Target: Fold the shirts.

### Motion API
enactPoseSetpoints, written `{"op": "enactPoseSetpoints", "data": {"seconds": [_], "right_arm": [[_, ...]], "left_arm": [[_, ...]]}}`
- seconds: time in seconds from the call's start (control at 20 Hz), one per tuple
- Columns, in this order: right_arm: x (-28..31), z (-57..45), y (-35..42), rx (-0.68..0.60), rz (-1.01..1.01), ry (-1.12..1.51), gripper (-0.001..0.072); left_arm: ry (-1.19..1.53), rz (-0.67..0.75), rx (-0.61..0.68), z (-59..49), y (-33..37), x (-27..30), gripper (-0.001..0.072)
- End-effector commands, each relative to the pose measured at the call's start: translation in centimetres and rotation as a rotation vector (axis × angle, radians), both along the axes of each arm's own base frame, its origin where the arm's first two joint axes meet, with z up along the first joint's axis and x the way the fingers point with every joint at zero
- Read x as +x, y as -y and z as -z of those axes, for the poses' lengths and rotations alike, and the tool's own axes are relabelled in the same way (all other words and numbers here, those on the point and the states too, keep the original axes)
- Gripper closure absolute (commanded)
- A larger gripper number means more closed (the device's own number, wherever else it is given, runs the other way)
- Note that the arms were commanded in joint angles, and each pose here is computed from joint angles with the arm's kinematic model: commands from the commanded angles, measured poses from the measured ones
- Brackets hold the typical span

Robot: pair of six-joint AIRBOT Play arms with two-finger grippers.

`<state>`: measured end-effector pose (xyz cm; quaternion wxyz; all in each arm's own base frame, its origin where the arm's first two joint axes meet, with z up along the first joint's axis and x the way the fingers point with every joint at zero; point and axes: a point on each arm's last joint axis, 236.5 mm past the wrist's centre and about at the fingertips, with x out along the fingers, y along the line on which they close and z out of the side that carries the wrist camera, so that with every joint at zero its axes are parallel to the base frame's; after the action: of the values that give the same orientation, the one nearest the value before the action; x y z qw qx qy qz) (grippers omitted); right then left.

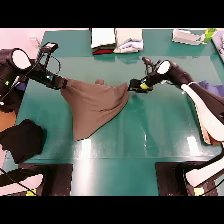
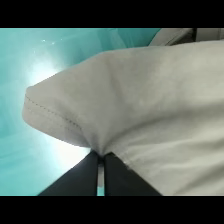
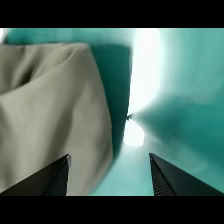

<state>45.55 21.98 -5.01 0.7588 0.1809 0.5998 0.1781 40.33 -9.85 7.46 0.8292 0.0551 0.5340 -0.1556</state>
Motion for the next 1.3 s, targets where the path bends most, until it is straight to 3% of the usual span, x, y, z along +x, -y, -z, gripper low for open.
{"op": "enactPoseSetpoints", "data": {"seconds": [0.0,0.05,0.1,0.2,0.35,0.55,0.85,1.0,1.25], "right_arm": [[0.3,2.5,-2.8,0.098,0.005,-0.035,0.0160],[0.4,2.7,-3.3,0.106,0.002,-0.026,0.0165],[0.7,2.6,-3.7,0.101,-0.006,-0.002,0.0279],[1.3,1.9,-4.5,0.089,-0.052,0.071,0.0692],[3.4,-3.2,-4.6,0.110,-0.061,0.187,0.0691],[4.1,-17.8,-0.3,-0.036,-0.141,0.489,0.0692],[-5.9,-37.8,5.5,-0.168,-0.143,0.790,0.0691],[-10.4,-41.8,6.8,-0.144,-0.107,0.845,0.0692],[-13.2,-38.1,7.6,-0.127,-0.070,0.737,0.0692]], "left_arm": [[0.013,-0.002,-0.005,-0.2,0.1,0.3,0.0681],[0.019,-0.003,-0.013,-0.3,0.2,0.4,0.0681],[0.021,-0.003,-0.022,-0.4,0.4,0.5,0.0681],[0.020,-0.003,-0.024,-0.4,0.5,0.4,0.0681],[0.044,-0.002,-0.018,-1.4,0.3,0.6,0.0682],[0.301,-0.004,-0.041,-12.1,0.0,1.5,0.0682],[0.787,0.006,-0.147,-33.1,-0.5,-5.3,0.0682],[0.869,0.020,-0.178,-36.7,-0.4,-7.7,0.0682],[0.722,0.042,-0.189,-32.1,1.0,-5.2,0.0682]]}}
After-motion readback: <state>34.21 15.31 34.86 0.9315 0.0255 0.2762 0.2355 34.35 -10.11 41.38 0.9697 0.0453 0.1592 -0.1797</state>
